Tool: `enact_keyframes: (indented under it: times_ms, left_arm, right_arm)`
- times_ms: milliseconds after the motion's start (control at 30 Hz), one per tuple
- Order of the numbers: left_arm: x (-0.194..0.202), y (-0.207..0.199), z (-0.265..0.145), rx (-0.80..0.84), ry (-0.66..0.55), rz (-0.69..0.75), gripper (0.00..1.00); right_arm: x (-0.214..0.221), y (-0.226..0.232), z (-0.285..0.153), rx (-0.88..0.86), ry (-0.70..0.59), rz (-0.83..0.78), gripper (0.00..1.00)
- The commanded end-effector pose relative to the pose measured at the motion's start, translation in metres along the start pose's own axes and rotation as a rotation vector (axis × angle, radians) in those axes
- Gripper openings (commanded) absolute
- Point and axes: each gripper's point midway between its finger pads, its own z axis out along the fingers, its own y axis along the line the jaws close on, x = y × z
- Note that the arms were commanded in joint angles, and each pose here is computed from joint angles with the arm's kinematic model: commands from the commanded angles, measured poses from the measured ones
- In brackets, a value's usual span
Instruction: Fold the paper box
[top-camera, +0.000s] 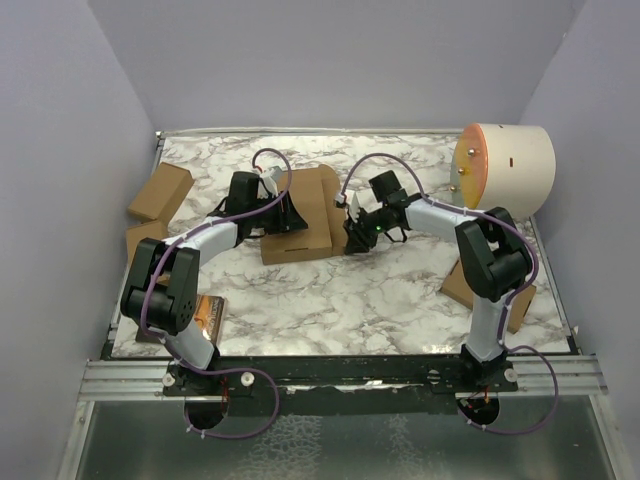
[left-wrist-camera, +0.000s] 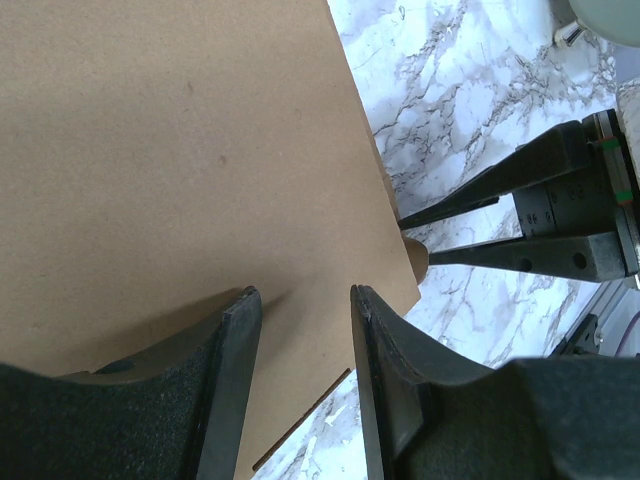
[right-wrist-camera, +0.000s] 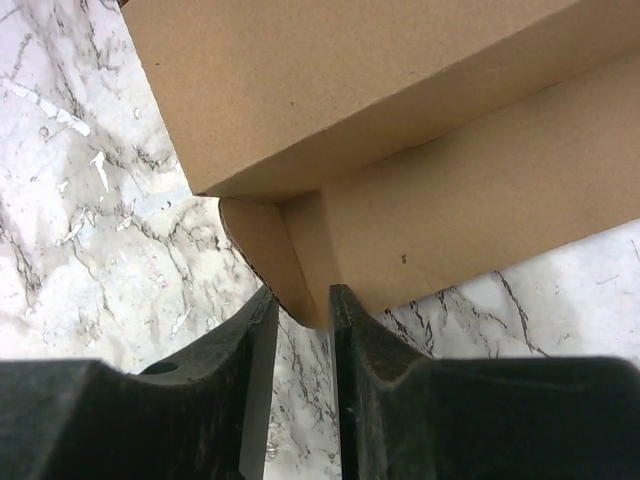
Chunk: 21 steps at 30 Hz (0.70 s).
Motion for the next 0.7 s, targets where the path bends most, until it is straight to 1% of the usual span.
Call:
enact_keyframes:
  times_ms: [0,133,200,333,467,667]
  left_arm:
    - [0.009,0.018,0.003,-0.062,0.041,-0.012,0.45]
    - [0.009,0.017,0.004,-0.06,0.043,-0.014,0.45]
    - [0.008,0.016,0.003,-0.058,0.041,-0.014,0.45]
    - [0.005,0.014,0.003,-0.056,0.036,-0.011,0.45]
    - [-0.001,0.009,0.0,-0.047,0.028,-0.002,0.45]
    - [-0.016,-0.006,-0.009,-0.022,-0.004,0.01,0.49]
  right_arm:
    - [-0.007,-0.006,0.004,0.0,-0.024,0.035,0.25]
    - [0.003,-0.016,0.01,0.04,0.007,0.078,0.15]
    - [0.007,-0.019,0.011,0.056,0.021,0.09,0.14]
    - [0.007,-0.015,0.011,0.036,0.016,0.081,0.14]
    - [-0.005,-0.001,0.006,-0.028,-0.035,0.013,0.16]
    - [-0.01,0.01,-0.001,-0.05,-0.083,-0.088,0.14]
